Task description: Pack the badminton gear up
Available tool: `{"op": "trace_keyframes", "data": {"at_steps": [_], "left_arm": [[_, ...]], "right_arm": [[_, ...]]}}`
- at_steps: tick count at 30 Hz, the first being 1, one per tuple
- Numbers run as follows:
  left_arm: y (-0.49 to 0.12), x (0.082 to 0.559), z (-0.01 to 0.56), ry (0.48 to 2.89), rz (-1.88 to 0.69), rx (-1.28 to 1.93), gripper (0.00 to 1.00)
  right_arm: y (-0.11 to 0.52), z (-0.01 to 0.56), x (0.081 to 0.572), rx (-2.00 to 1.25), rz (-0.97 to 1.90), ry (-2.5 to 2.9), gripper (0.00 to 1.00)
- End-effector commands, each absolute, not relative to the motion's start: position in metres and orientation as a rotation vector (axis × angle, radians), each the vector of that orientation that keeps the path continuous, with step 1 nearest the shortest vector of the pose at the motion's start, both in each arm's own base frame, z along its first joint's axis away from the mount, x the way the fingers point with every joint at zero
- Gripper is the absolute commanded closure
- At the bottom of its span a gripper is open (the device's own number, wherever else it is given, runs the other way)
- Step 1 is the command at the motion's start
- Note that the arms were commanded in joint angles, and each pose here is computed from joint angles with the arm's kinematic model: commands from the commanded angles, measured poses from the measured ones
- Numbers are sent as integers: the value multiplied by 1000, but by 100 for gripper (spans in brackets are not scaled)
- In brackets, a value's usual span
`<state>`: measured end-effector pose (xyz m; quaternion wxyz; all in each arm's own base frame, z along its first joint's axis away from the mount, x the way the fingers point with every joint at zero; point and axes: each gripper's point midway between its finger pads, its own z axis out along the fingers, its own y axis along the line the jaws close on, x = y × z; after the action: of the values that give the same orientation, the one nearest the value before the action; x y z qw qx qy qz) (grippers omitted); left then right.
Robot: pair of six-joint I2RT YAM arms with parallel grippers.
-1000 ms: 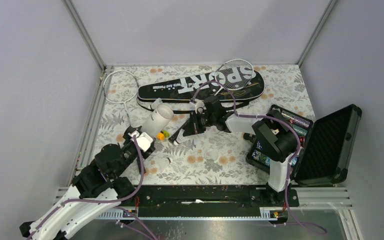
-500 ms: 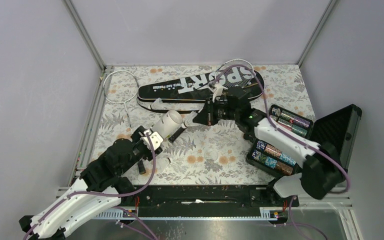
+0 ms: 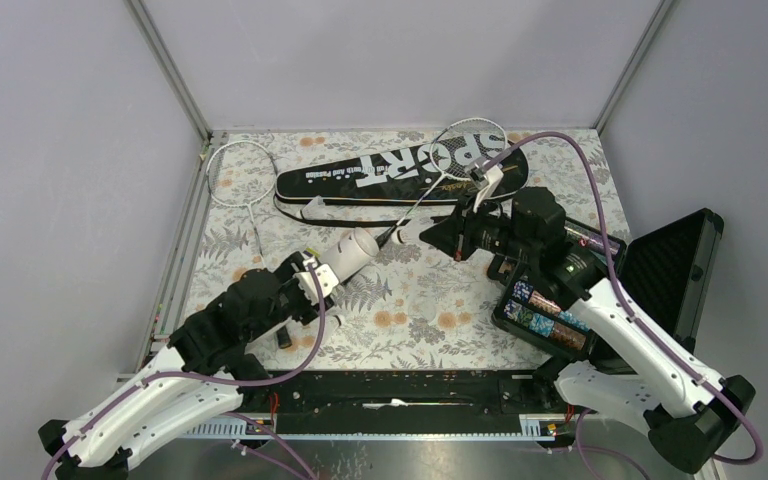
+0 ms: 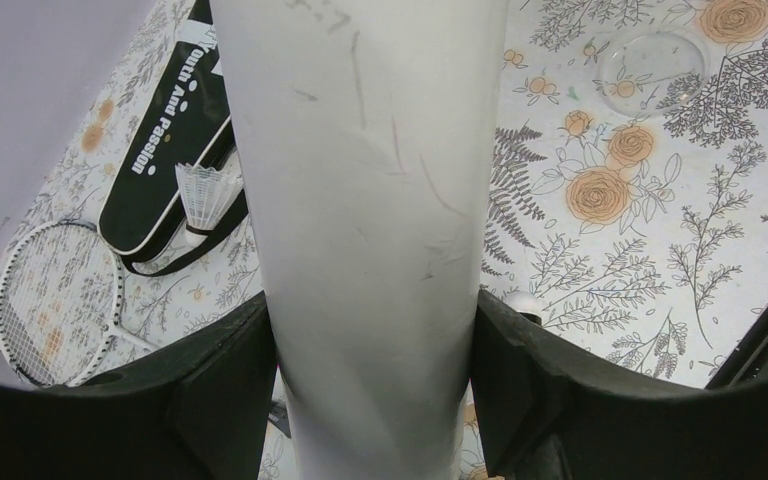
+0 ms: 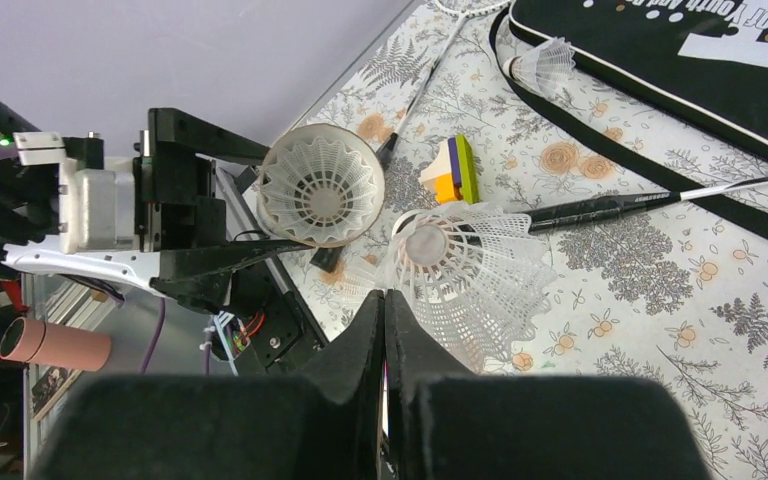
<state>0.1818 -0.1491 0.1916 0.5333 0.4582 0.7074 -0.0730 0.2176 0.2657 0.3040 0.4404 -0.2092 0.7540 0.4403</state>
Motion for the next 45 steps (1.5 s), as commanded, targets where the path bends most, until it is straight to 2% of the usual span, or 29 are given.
{"op": "trace_keyframes", "data": {"at_steps": [1, 17, 45], "left_arm": [[-161, 184, 224, 1596, -232, 1054, 70], [-170, 177, 225, 1577, -294, 1093, 70], [-177, 166, 235, 1491, -365, 1108, 70]], "right_arm": [[264, 330, 207, -543, 1135, 1802, 100], [309, 335, 193, -595, 1433, 1733, 100], [363, 308, 180, -718, 1508, 1844, 100]]}}
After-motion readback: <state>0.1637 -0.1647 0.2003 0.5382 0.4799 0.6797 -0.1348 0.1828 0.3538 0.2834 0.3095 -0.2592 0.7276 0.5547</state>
